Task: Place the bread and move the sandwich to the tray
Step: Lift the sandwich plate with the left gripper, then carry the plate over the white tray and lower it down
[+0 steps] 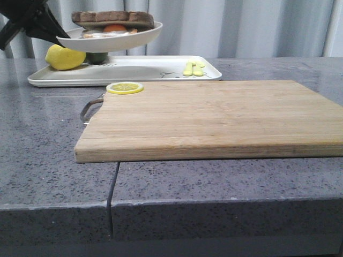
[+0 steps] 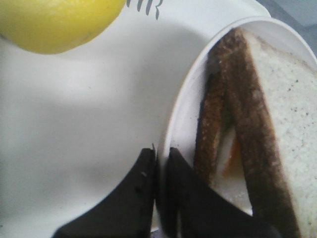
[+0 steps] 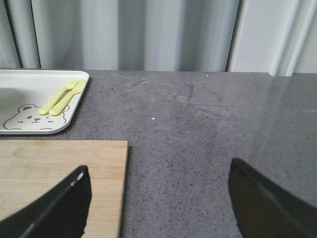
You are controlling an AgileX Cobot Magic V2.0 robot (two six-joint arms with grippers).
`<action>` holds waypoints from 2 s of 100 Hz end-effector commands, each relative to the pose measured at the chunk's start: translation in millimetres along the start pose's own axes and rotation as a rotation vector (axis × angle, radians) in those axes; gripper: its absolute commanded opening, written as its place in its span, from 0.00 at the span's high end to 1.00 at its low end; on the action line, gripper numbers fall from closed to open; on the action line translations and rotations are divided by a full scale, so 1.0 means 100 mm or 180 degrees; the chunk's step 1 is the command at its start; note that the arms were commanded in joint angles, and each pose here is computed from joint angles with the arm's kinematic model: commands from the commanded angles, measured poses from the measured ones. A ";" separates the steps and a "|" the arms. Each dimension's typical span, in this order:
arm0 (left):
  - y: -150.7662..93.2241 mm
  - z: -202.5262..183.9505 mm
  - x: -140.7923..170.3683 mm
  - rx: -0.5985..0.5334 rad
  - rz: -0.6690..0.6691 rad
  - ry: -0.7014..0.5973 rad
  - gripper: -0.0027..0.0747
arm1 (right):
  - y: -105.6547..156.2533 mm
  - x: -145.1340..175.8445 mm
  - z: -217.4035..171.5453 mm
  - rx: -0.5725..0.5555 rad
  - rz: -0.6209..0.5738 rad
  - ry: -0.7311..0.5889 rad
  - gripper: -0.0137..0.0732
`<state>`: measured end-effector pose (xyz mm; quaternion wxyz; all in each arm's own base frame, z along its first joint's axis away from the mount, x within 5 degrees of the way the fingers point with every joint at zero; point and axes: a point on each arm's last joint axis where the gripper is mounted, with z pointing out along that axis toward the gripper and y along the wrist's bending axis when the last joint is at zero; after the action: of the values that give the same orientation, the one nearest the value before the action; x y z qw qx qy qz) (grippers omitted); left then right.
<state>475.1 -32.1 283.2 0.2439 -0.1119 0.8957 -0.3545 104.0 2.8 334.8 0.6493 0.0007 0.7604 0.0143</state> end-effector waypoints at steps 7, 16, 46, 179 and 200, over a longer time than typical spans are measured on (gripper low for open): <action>-0.32 -0.23 -0.11 0.0334 0.0032 -0.0274 0.99 | 0.00 -0.15 -0.03 -0.0011 -0.0047 -0.0315 0.18; -0.29 -0.18 -0.12 0.0327 0.0019 -0.0260 0.99 | 0.00 -0.15 -0.03 -0.0011 -0.0047 -0.0315 0.18; -0.26 -0.05 -0.14 0.0330 -0.0005 -0.0238 0.99 | 0.00 -0.15 -0.03 -0.0011 -0.0047 -0.0315 0.18; -0.30 0.35 -0.16 0.0408 -0.0039 -0.0206 0.99 | 0.00 -0.15 -0.03 -0.0010 -0.0047 -0.0309 0.18; -0.30 0.36 -0.15 0.0392 -0.0084 -0.0174 0.99 | 0.00 -0.15 -0.03 -0.0010 -0.0047 -0.0309 0.18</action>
<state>512.7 -60.0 236.3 0.2297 -0.1096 0.8984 -0.3579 104.0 2.8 334.8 0.6493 0.0007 0.7604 0.0143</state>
